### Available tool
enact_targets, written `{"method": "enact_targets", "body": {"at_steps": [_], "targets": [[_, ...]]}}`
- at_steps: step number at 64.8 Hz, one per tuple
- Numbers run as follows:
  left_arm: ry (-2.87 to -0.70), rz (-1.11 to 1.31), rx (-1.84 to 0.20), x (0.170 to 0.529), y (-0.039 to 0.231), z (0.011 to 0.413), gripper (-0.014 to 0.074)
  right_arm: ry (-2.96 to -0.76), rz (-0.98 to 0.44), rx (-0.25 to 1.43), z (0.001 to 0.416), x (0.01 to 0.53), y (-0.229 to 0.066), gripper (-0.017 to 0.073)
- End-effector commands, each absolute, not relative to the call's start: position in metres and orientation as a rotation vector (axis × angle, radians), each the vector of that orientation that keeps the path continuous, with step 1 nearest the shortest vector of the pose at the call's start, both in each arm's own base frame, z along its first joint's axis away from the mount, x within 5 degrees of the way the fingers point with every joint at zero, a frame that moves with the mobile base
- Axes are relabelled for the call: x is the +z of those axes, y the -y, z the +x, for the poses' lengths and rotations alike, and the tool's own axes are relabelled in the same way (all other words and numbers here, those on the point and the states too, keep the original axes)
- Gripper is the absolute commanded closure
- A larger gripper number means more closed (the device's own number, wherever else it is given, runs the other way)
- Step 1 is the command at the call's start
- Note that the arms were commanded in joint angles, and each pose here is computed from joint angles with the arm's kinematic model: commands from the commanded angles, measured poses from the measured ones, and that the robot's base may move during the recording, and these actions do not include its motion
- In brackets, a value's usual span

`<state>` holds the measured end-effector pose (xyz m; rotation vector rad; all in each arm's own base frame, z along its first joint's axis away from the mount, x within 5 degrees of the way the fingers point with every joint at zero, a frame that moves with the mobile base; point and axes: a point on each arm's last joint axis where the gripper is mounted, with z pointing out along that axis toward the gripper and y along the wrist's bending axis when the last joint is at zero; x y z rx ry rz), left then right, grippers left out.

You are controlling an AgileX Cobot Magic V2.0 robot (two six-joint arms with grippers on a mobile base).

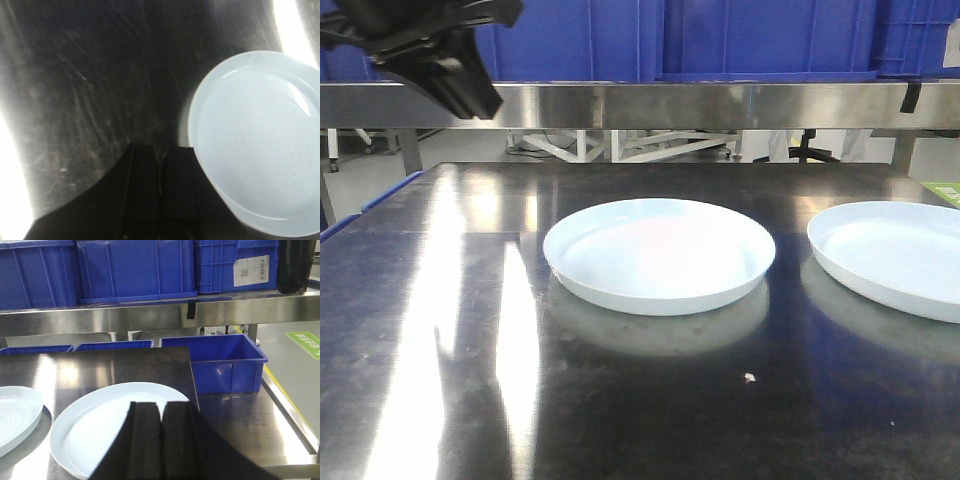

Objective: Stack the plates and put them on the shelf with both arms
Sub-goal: 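Release the plate and raise the left gripper away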

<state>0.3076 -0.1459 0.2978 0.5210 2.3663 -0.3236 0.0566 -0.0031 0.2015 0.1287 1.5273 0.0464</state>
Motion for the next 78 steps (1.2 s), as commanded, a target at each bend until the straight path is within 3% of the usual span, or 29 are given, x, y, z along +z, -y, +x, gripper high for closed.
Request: {"method": "enact_targets", "body": {"at_steps": [1, 41, 58, 78], "targets": [[-2.143, 0.481, -0.317, 0.320, 0.138, 0.287, 0.0511, -1.422, 0.114, 0.034, 0.054, 0.210, 0.003, 0.0503], [-1.726, 0.258, -0.172, 0.282, 0.038, 0.139, 0.0512, -1.422, 0.114, 0.034, 0.054, 0.210, 0.003, 0.0503], [-1.533, 0.226, -0.163, 0.290, 0.023, 0.092, 0.0512, -1.422, 0.114, 0.034, 0.054, 0.210, 0.003, 0.0503], [-1.506, 0.223, -0.166, 0.292, 0.022, 0.084, 0.0512, -1.422, 0.114, 0.034, 0.054, 0.210, 0.003, 0.0503]]}}
